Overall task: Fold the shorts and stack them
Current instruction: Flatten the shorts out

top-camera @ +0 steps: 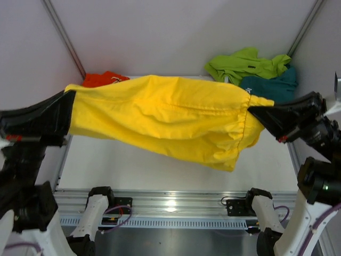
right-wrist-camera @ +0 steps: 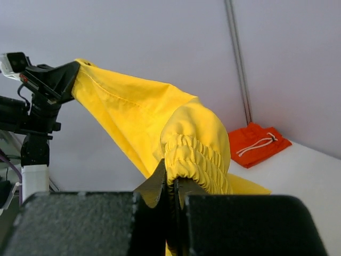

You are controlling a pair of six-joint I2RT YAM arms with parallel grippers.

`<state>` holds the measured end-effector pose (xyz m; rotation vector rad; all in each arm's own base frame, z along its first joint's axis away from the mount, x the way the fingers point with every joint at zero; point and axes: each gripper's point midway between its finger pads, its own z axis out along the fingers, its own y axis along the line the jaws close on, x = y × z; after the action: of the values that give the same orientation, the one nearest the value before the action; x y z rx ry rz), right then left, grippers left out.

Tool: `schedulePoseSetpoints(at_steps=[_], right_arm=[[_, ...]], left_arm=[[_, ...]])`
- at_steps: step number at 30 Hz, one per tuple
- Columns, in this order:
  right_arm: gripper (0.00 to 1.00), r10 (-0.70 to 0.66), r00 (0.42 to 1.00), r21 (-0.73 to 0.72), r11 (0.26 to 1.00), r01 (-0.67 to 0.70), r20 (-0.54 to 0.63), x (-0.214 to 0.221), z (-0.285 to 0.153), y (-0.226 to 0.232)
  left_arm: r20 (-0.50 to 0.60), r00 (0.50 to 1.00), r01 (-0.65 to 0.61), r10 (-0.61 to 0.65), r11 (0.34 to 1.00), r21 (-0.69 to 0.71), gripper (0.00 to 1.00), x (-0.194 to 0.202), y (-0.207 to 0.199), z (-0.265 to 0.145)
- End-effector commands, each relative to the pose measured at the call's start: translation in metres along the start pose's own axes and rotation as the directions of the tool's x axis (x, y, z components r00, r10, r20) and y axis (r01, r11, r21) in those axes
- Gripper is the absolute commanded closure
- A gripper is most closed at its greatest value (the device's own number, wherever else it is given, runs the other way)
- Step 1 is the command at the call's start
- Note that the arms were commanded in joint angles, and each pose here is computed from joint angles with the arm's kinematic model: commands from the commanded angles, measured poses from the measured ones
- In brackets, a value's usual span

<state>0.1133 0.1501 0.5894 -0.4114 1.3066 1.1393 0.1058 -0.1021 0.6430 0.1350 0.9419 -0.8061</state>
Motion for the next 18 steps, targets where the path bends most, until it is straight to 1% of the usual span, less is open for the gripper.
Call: schedulePoseSetpoints(at_steps=[1,2,3,4,6,9,10,11,13,14,15,16,17,18], right_arm=[[1.00,-0.005,1.000,-0.044,0.999,0.006,0.026,-0.003,-0.007,0.040],[1.00,-0.029,0.999,-0.065,0.997,0.031,0.032,-0.005,-0.008,0.050],[1.00,-0.005,1.000,-0.068,0.998,0.007,0.028,-0.006,-0.009,0.054],[1.00,0.002,1.000,-0.066,0.998,-0.001,0.024,-0.008,-0.008,0.055],[1.00,0.058,0.998,-0.038,0.998,-0.058,0.009,-0.010,-0.006,0.050],[1.00,0.208,0.978,0.034,0.978,-0.208,-0.023,-0.009,0.006,-0.004],[1.00,0.240,0.971,0.065,0.969,-0.238,-0.021,-0.009,0.011,-0.029],[1.00,0.279,0.960,0.093,0.957,-0.276,-0.021,-0.004,0.013,-0.047],[1.00,0.347,0.938,0.155,0.927,-0.340,-0.018,0.011,0.017,-0.094],[1.00,0.376,0.927,0.178,0.913,-0.367,-0.016,0.018,0.018,-0.111],[1.00,0.396,0.918,0.195,0.902,-0.385,-0.020,0.028,0.020,-0.125],[1.00,0.442,0.896,0.232,0.876,-0.423,-0.038,0.051,0.027,-0.155],[1.00,0.465,0.884,0.254,0.862,-0.439,-0.052,0.065,0.032,-0.170],[1.00,0.500,0.865,0.308,0.831,-0.464,-0.045,0.087,0.036,-0.195]], left_arm=[[0.077,0.989,-0.126,0.130,0.991,-0.054,1.00,-0.037,-0.028,-0.024],[0.080,0.987,-0.137,0.141,0.989,-0.058,1.00,-0.043,-0.036,-0.029],[0.093,0.984,-0.147,0.151,0.988,-0.048,1.00,-0.050,-0.045,-0.032],[0.092,0.985,-0.141,0.144,0.989,-0.044,1.00,-0.051,-0.046,-0.032],[0.084,0.989,-0.120,0.124,0.991,-0.055,1.00,-0.049,-0.042,-0.031],[0.019,0.998,-0.064,0.066,0.992,-0.109,1.00,-0.027,-0.007,-0.013],[-0.045,0.999,-0.019,0.012,0.988,-0.153,1.00,0.004,0.025,-0.003],[-0.035,0.999,-0.001,-0.004,0.990,-0.138,1.00,0.007,0.031,0.004],[-0.110,0.989,0.073,-0.097,0.977,-0.202,1.00,0.060,0.080,0.011],[-0.101,0.988,0.092,-0.113,0.977,-0.193,1.00,0.067,0.088,0.018],[-0.138,0.978,0.118,-0.153,0.965,-0.236,1.00,0.094,0.112,0.017],[-0.147,0.972,0.140,-0.181,0.957,-0.255,1.00,0.115,0.131,0.018],[-0.177,0.960,0.161,-0.219,0.942,-0.295,1.00,0.144,0.153,0.013],[-0.180,0.955,0.170,-0.237,0.931,-0.323,1.00,0.158,0.167,0.011]])
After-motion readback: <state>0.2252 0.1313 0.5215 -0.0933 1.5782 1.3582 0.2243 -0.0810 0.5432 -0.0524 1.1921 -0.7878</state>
